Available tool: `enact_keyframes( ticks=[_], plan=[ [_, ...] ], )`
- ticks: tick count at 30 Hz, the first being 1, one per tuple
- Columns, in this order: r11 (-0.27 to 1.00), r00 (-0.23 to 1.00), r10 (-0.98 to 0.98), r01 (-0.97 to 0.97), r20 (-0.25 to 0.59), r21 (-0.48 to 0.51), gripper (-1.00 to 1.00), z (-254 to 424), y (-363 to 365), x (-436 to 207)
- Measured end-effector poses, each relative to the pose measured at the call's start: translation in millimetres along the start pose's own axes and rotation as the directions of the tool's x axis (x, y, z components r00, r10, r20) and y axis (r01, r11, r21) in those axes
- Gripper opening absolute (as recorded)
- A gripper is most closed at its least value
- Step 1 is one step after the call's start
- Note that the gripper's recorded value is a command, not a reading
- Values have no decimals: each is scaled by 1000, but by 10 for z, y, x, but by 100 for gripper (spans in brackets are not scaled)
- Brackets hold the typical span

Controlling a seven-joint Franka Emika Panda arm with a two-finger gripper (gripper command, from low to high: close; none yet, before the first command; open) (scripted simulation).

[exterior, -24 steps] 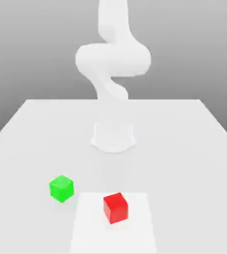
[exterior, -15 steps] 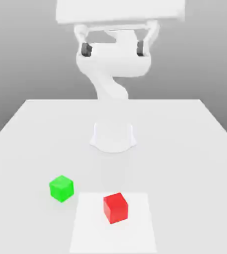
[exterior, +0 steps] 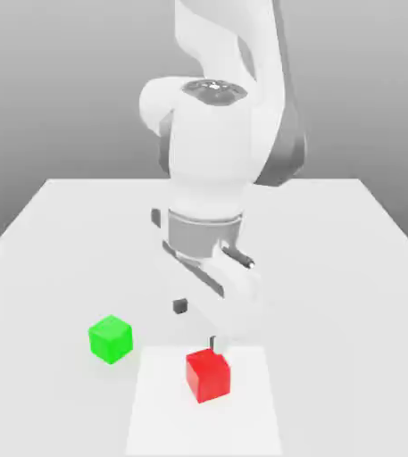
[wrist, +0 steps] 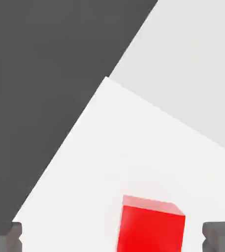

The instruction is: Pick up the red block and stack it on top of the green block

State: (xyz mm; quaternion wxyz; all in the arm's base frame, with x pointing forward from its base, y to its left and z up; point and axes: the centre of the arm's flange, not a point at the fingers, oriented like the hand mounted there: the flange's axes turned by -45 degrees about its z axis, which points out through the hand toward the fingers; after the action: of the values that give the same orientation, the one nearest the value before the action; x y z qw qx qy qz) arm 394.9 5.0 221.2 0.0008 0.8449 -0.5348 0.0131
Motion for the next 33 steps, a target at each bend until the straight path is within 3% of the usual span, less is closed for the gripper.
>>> enact_keyframes(
  ticks=[11,12,19,29,33],
  plan=[
    [999,999,41,-41,23,-11,0,731,56,-55],
    [999,999,40,-40,23,-12,-100,770,65,-58],
    [999,999,41,-40,22,-9,-100,761,60,-57],
    [999,999,39,-39,21,-9,-100,170,45,-46],
    [990,991,136,-135,3,-35,-100,23,522,437]
  ],
)
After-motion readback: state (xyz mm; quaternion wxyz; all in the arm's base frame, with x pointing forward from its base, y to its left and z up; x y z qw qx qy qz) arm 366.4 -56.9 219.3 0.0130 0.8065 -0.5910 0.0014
